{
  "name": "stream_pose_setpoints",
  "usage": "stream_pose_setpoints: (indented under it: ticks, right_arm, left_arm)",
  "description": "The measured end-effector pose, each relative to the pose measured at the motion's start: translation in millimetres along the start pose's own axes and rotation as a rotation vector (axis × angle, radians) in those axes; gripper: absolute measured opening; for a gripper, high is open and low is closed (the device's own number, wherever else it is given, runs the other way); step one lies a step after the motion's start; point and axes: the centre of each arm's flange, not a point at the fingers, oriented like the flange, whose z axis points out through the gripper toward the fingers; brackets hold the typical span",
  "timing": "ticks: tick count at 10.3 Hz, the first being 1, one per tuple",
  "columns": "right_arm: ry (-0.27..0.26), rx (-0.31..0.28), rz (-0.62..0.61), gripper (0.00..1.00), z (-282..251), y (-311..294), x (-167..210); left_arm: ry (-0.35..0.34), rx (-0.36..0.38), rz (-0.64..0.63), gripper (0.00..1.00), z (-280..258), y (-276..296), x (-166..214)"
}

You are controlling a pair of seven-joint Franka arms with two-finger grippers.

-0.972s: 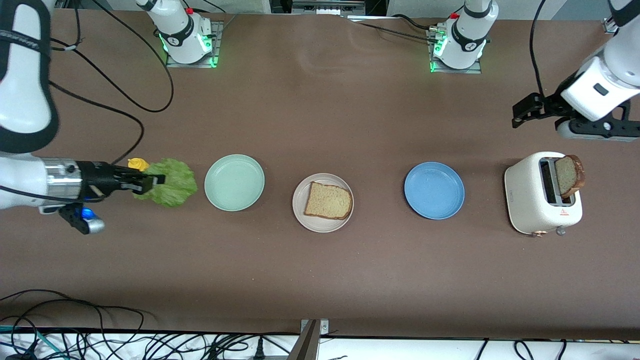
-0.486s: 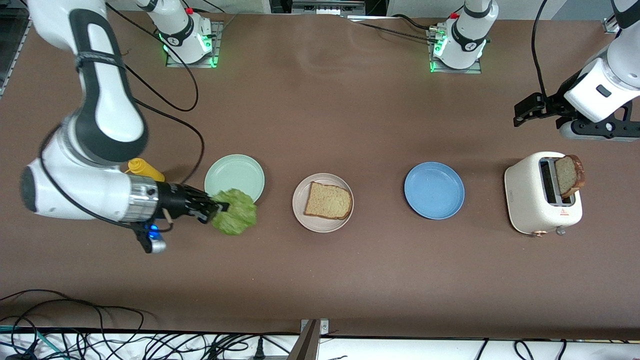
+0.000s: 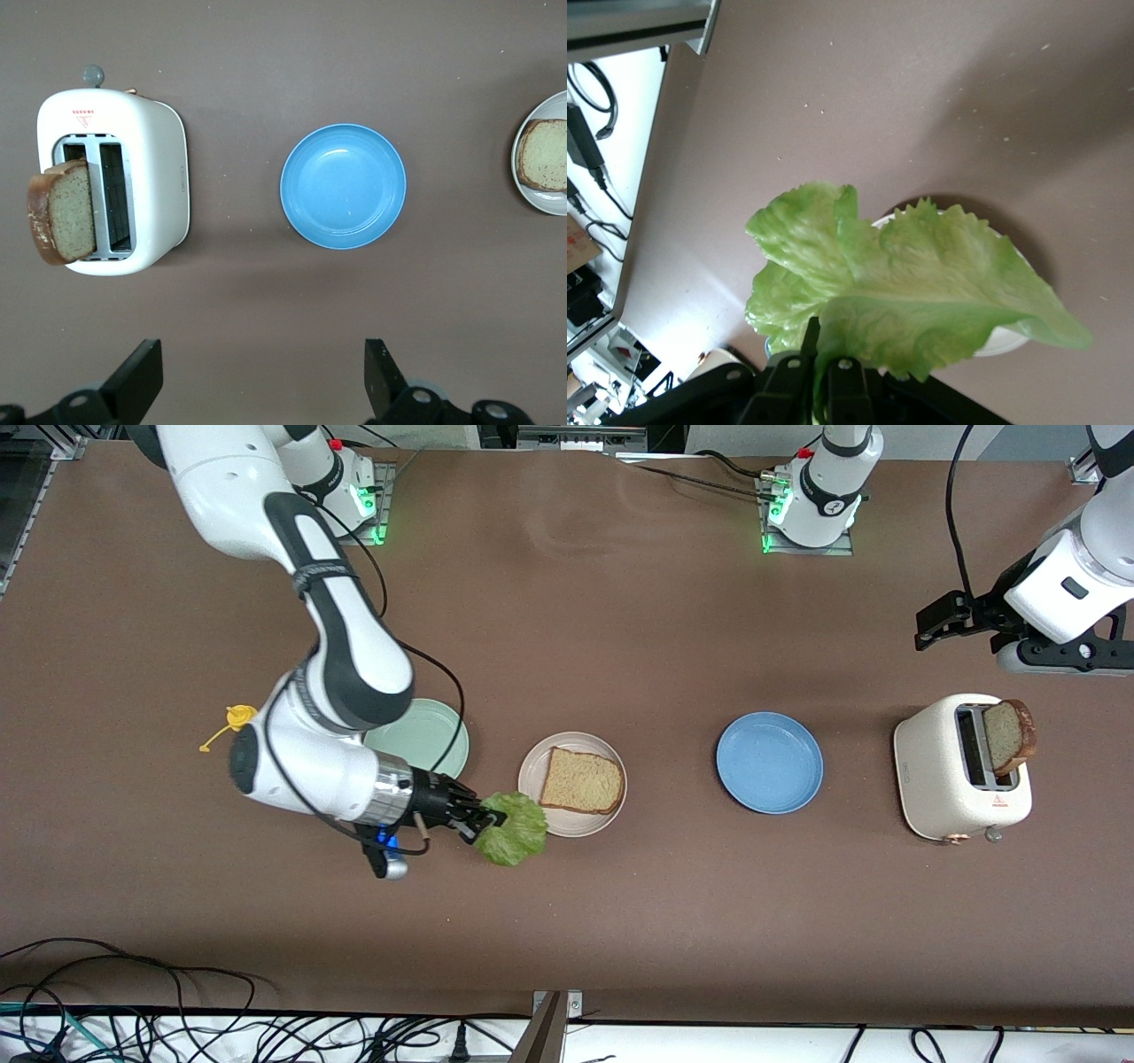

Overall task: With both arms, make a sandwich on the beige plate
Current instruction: 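Lift the green lettuce and carry it toward the beige plate with the right gripper, then lower the lettuce onto the bread and open the right gripper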

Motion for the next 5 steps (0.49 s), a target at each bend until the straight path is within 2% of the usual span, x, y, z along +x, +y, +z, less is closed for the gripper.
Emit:
stream_pose_setpoints:
  ticks: [2,5]
  right_arm:
    - [0.005,-0.014,0.038,0.04,50,8,-16]
    - [-0.049,-0.073,0.098,0.04,101,27,-38]
  left_arm:
    - [0.0,0.0,-0.002,1.0,0,-1,0]
    - [0.0,0.0,-0.003,1.0,0,-2,0]
